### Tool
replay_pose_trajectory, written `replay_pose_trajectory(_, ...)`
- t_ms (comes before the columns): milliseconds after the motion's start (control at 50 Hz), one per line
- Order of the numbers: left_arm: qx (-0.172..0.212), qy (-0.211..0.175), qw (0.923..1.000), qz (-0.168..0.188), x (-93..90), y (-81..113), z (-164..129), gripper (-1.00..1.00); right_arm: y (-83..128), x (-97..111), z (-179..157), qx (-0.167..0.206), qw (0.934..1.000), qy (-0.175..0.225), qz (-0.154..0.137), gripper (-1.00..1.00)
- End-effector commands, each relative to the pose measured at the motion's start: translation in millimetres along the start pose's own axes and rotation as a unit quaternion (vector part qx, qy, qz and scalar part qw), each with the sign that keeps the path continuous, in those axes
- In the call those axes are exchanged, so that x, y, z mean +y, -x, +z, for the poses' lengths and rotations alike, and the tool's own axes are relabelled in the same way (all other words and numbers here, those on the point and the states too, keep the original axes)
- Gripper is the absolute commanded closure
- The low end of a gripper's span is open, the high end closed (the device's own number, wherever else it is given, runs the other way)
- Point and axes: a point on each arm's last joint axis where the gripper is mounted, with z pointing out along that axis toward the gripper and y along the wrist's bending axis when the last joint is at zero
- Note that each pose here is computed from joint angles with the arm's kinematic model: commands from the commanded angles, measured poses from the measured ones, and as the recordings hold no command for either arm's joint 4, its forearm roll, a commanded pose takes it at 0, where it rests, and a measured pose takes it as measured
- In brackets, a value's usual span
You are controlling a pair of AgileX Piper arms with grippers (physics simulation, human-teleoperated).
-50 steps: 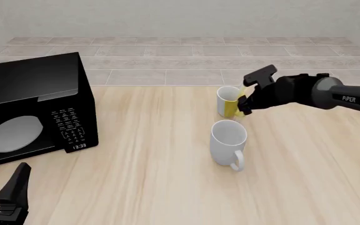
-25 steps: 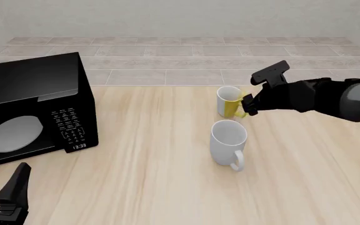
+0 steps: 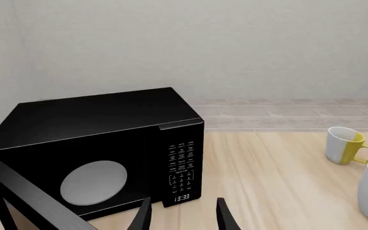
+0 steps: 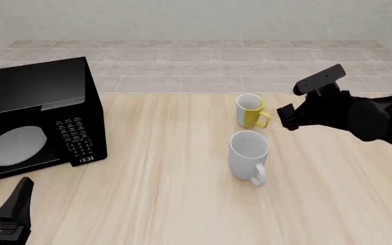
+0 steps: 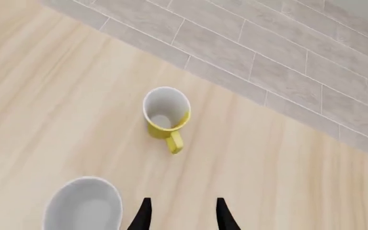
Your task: Put the yellow and white mug to the front of the white mug.
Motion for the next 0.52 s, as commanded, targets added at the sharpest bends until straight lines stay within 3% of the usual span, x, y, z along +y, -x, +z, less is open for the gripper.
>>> replay_pose_trajectory(20,0.0,0.0,1.0,0.0,0.0,0.0,0.0,-1.0,-10.5,-0.3,-25.3,-0.017,0.9998,-0.011,0.001,-1.0)
replay_pose_trajectory(520,0.0,0.0,1.0,0.0,0.0,0.0,0.0,-1.0,-37.0,7.5,-79.2,-0.048,0.9984,-0.023,0.019,-1.0)
